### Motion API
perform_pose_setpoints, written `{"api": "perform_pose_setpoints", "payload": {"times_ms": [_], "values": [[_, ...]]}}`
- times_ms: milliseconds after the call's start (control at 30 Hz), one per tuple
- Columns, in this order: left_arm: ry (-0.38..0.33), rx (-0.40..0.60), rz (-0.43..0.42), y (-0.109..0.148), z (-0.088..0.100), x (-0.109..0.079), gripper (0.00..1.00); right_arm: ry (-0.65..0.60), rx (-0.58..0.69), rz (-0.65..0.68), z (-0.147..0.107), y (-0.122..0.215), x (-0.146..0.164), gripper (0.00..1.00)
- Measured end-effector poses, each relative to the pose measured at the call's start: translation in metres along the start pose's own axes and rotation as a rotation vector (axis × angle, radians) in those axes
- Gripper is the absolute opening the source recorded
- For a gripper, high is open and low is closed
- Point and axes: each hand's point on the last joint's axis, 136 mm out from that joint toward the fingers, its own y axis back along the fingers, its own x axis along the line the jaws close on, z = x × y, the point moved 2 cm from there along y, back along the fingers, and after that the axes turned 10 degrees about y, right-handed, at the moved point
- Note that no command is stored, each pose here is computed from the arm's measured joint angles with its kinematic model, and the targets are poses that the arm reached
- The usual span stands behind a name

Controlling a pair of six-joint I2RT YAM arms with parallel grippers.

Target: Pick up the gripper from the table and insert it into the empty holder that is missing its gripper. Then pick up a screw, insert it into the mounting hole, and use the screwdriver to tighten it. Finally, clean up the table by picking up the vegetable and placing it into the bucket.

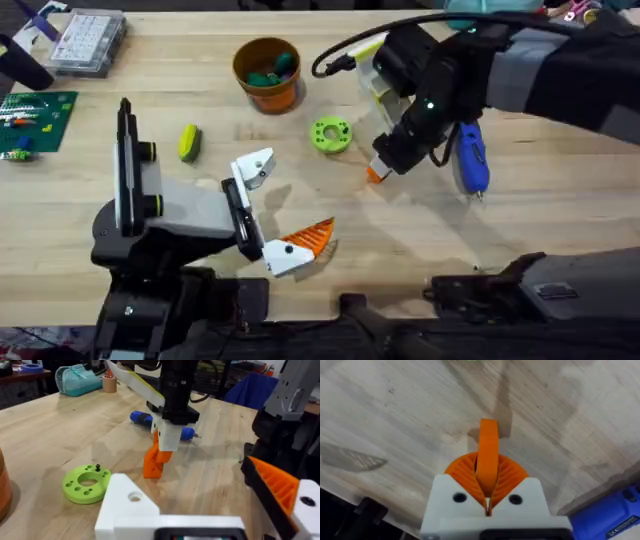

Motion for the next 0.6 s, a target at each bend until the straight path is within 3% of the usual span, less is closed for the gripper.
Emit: {"api": "perform_pose_setpoints", "payload": {"times_ms": [300, 600], "values": [[0.000, 0.000, 0.000, 0.000, 0.000, 0.000, 0.990, -0.005, 0.056, -0.010, -0.009, 0.013, 0.000, 0.012], [0.000, 0.000, 0.000, 0.000, 0.000, 0.000, 0.990, 0.010, -0.109, -0.030, 0.022, 0.063, 0.000, 0.010]]}}
